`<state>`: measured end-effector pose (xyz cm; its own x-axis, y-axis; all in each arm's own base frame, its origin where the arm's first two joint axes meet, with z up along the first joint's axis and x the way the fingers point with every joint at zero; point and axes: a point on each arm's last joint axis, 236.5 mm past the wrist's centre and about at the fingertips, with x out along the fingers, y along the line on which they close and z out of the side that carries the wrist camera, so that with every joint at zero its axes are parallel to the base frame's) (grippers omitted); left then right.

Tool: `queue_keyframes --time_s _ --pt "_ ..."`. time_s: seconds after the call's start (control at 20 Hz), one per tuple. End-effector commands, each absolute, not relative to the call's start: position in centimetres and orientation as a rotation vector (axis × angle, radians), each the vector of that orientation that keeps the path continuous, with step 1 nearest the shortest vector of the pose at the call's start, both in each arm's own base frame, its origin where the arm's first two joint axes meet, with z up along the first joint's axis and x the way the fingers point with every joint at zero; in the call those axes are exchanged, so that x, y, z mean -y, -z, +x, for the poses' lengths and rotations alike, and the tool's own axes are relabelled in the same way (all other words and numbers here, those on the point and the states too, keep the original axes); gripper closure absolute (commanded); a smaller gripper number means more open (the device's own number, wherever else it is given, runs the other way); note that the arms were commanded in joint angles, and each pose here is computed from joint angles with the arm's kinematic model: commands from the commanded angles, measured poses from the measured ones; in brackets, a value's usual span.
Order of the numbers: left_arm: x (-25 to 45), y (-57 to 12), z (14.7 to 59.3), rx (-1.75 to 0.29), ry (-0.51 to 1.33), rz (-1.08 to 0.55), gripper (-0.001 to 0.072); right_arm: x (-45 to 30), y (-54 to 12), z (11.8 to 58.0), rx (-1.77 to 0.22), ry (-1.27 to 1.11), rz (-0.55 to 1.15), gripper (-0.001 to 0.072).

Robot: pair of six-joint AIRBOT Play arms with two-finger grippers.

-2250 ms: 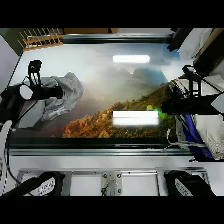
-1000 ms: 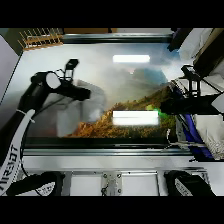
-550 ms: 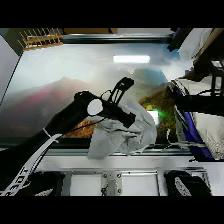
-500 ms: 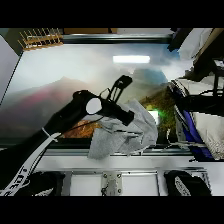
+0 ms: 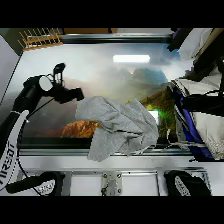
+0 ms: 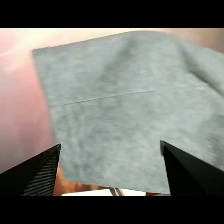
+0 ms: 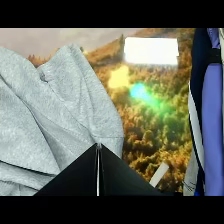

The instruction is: Fold the clothes and pants, and hang the long-sleeved shirts on hangers.

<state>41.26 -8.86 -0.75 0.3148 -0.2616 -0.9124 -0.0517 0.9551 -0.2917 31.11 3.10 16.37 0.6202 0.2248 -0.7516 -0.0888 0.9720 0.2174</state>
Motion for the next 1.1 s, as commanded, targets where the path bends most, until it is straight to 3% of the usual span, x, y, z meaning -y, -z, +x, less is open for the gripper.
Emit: queue_keyframes --time_s 0.0,0.2,0.45,0.5,0.55,0.6,0.65,0.8,0.85,0.95,1.05 --pt "3.0 7.5 39.3 -1.369 -0.01 -0.553 0.0027 -3.5 -16.5 31.1 -0.882 -0.193 0.178 0.0684" --pt "6.3 9.5 39.9 -1.372 0.168 -0.831 0.0027 -3.5 -16.4 31.1 -0.884 -0.193 0.179 0.0684" --pt "10.6 10.7 39.9 -1.402 0.257 -0.831 0.0029 -4.4 -16.1 31.4 -0.896 -0.226 0.217 0.0683" --pt "10.9 10.6 40.1 -1.392 0.259 -0.821 0.0198 -4.5 -16.0 31.4 -0.905 -0.229 0.219 0.0684" --pt "10.7 10.2 40.5 -1.37 0.253 -0.814 0.0461 -4.3 -15.6 31.3 -0.92 -0.225 0.216 0.0684" --pt "10.0 9.4 41.1 -1.335 0.244 -0.811 0.0653 -4.0 -15.0 31.1 -0.946 -0.216 0.209 0.0683" --pt "9.2 8.4 41.7 -1.293 0.231 -0.809 0.07 -3.3 -14.1 30.7 -0.985 -0.195 0.205 0.0683" --pt "5.6 4.8 42.4 -1.184 0.193 -0.735 0.07 -1.2 -9.6 29.5 -1.106 -0.129 0.277 0.0678" --pt "4.6 3.8 42.1 -1.164 0.185 -0.684 0.07 -0.6 -7.5 29.0 -1.148 -0.105 0.308 0.0623" --pt "3.4 2.4 41.7 -1.139 0.172 -0.59 0.07 -0.4 -3.4 28.2 -1.224 -0.081 0.37 0.0177" --pt "3.1 1.4 41.4 -1.12 0.17 -0.545 0.07 -1.0 0.7 27.6 -1.288 -0.073 0.439 0.0139"
